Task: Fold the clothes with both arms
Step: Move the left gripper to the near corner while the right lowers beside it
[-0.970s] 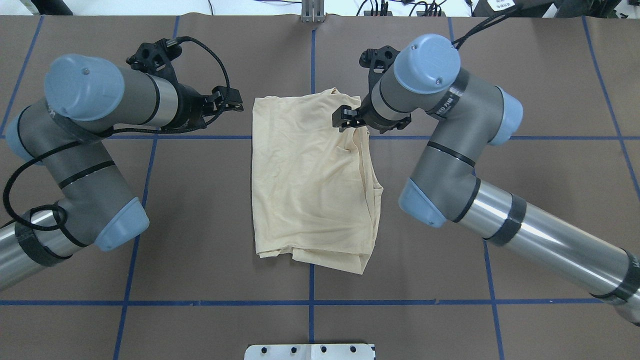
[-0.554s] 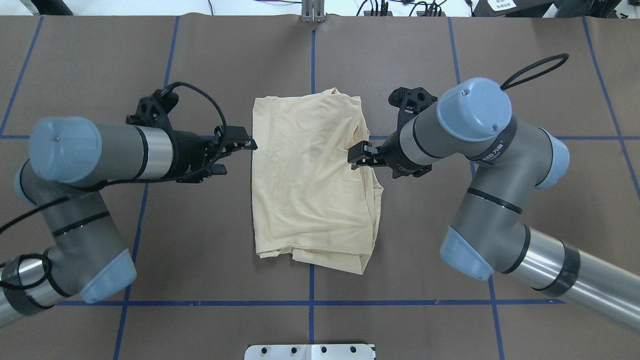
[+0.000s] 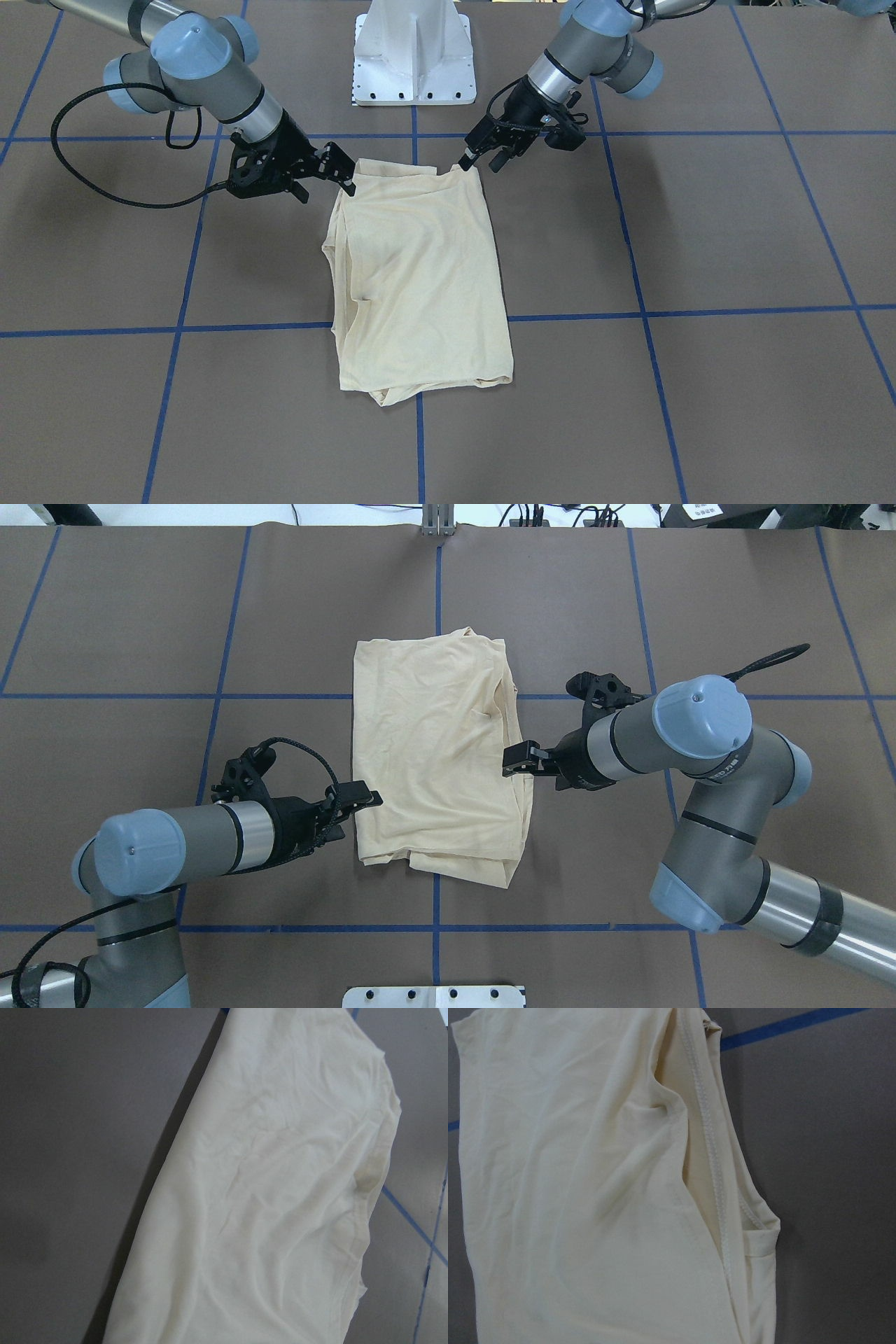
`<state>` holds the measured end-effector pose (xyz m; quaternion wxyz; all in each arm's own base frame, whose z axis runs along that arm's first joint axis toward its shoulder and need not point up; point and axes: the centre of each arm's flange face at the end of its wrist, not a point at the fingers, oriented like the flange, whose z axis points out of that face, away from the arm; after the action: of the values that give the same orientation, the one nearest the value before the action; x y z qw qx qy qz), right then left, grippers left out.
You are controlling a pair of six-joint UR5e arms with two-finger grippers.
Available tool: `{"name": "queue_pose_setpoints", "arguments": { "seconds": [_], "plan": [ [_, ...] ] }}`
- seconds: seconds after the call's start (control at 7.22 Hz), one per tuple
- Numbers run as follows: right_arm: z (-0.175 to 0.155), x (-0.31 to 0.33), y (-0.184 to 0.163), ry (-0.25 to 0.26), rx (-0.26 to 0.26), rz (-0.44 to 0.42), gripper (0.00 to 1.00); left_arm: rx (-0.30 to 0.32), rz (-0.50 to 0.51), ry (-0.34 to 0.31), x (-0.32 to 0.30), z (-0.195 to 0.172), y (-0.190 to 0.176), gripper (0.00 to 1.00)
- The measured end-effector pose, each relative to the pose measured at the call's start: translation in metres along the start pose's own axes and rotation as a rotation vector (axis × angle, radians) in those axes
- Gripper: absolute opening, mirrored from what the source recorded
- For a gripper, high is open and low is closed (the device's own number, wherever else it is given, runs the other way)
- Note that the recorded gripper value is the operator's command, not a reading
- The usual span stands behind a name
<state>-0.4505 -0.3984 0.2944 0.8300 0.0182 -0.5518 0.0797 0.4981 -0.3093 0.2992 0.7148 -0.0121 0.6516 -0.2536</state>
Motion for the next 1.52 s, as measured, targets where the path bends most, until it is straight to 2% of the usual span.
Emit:
{"name": "queue_pose_setpoints", "arguments": {
  "seconds": [0.42,0.55,0.83,0.97,1.11,1.25,1.52],
  "plan": [
    [-0.001,-0.004,0.002,-0.010,-0.004,0.011,0.99,-0.017,0.007,-0.077,-0.020,0.028,0.024,0.97],
    [-0.002,-0.004,0.002,-0.011,-0.004,0.012,0.99,-0.018,0.009,-0.096,-0.019,0.037,0.031,0.91],
    [-0.002,-0.004,0.002,-0.011,-0.005,0.012,0.99,-0.016,0.011,-0.114,-0.016,0.048,0.035,0.87],
    [-0.003,-0.004,0.002,-0.011,-0.005,0.012,0.99,-0.016,0.012,-0.117,-0.016,0.049,0.036,0.77],
    [-0.003,-0.003,0.002,-0.010,-0.005,0.012,0.99,-0.016,0.013,-0.118,-0.015,0.049,0.035,0.50],
    [-0.002,-0.003,0.002,-0.009,-0.005,0.013,0.99,-0.015,0.014,-0.118,-0.015,0.049,0.034,0.36],
    [-0.002,-0.002,0.002,-0.008,-0.005,0.014,0.99,-0.013,0.017,-0.117,-0.014,0.049,0.033,0.00]
  ]
}}
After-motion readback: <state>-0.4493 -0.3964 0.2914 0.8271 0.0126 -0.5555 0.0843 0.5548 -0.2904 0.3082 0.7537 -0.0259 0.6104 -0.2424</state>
